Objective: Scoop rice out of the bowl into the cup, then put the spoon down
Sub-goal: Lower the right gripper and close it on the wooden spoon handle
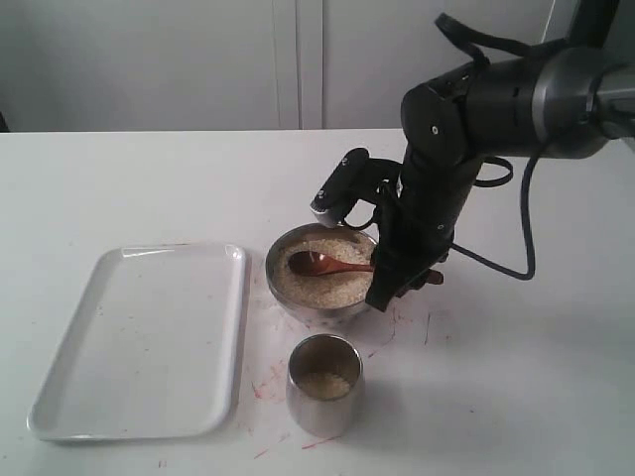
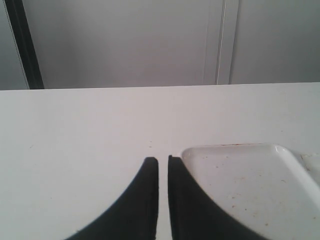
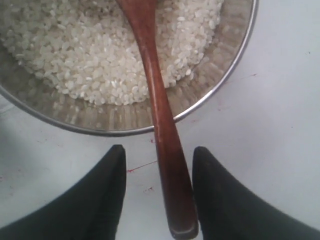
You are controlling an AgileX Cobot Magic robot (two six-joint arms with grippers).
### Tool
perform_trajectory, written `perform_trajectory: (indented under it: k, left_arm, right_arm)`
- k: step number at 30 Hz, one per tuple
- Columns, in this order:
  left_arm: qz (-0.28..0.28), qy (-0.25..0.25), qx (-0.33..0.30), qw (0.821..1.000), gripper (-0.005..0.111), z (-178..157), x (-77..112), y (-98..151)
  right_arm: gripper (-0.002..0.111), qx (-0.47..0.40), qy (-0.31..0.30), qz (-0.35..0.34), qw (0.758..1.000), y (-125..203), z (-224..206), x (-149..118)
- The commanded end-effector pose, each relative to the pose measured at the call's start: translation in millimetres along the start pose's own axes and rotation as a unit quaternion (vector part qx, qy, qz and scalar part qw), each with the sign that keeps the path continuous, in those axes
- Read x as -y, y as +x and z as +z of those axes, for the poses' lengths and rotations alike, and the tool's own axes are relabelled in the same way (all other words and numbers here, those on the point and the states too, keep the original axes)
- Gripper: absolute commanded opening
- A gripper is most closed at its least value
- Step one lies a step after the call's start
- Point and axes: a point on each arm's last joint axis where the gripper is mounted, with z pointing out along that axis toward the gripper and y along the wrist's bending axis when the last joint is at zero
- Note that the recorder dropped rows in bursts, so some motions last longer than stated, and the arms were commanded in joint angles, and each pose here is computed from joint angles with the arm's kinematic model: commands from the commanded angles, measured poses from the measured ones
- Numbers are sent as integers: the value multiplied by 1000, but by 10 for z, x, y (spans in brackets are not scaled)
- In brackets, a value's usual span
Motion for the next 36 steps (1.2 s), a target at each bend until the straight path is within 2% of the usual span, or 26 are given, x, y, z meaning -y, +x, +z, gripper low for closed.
perform_trajectory:
  k: [1,20,29,35,36]
  left_arm:
    - [-5,3,6,1000,14,-2,6,-28]
    - [-5,3,6,1000,14,-2,6,-28]
    - [-5,3,6,1000,14,-2,6,-28]
    - [-5,3,6,1000,14,-2,6,-28]
    - [-5,3,6,1000,14,-2,6,-28]
  right_arm:
    - [41,2,0,5,1000,13,23,32]
    - [41,9,-26,32,999,-2,21,-15]
    - [20,9,-26,32,999,-2,21,-15]
    - [0,17,-21,33,999,-2,-50,-8]
    - [0,19,-20,33,999,-2,-71,-6]
